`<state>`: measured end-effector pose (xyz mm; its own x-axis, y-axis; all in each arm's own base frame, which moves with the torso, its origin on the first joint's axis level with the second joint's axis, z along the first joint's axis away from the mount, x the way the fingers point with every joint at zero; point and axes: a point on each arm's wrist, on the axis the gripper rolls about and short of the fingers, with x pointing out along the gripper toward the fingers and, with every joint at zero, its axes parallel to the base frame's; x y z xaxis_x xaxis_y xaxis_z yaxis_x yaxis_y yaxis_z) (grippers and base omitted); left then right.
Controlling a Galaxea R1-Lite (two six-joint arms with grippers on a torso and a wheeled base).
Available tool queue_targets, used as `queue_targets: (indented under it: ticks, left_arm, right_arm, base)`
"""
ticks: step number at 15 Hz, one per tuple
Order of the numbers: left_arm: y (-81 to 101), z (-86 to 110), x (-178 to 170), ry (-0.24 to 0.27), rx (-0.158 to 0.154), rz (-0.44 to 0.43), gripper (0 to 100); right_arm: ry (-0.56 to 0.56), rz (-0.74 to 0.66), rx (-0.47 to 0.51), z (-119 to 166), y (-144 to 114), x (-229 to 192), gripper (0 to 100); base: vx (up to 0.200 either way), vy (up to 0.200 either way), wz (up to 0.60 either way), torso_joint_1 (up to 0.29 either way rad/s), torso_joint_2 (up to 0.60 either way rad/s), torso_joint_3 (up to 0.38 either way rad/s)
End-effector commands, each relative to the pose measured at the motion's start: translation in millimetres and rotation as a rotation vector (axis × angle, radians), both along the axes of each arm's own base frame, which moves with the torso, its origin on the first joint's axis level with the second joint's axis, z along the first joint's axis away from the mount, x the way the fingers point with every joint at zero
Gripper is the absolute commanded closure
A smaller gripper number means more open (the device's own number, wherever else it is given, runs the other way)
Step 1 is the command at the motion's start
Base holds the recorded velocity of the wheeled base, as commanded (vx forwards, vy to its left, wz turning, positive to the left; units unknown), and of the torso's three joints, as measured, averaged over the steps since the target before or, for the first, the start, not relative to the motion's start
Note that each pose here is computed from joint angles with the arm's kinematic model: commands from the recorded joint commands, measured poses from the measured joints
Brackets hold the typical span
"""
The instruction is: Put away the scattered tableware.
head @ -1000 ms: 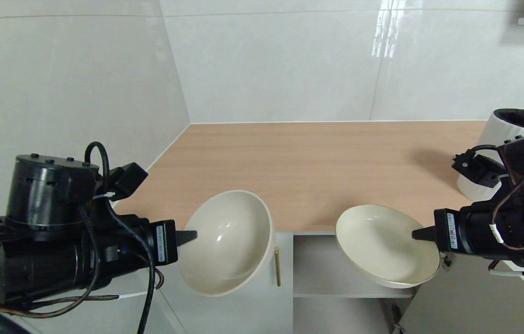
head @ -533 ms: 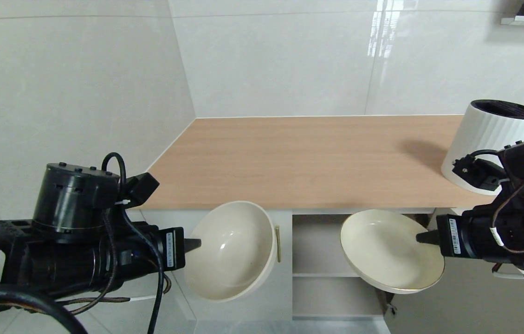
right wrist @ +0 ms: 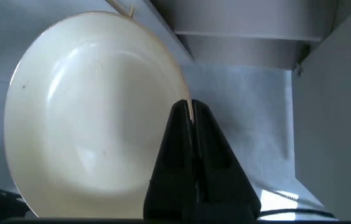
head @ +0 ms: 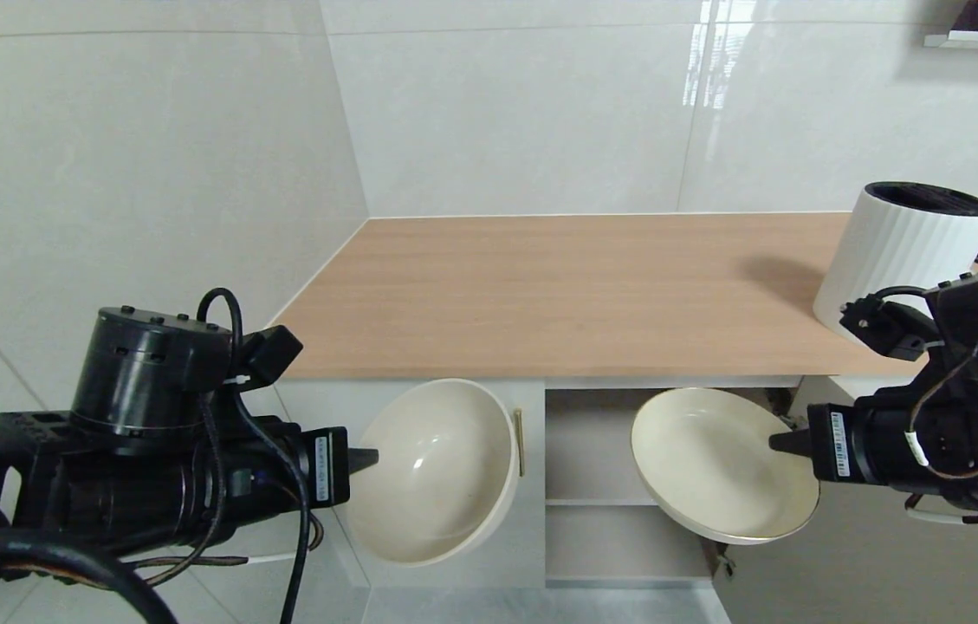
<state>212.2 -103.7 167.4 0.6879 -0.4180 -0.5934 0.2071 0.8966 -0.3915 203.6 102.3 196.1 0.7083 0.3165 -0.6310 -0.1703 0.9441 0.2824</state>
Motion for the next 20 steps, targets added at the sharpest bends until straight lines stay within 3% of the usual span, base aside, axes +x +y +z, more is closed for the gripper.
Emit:
queue_targets:
  ticks: [1, 20]
  left_arm:
    - [-0.3, -1.5, 1, 0.006, 0.003, 0.001, 100]
    - [-0.5, -3.7, 1, 0.009, 0.016, -0.005, 100]
  right_arm:
    - [0.017, 0.0, -0.009, -5, 1, 2, 100]
    - [0.038, -0.005, -0.024, -21, 6, 12, 100]
  base:
    - [0.0, 0.0, 0.0, -0.095, 0.23, 0.124]
    - [0.0, 0.0, 0.0, -0.187, 0.47, 0.272]
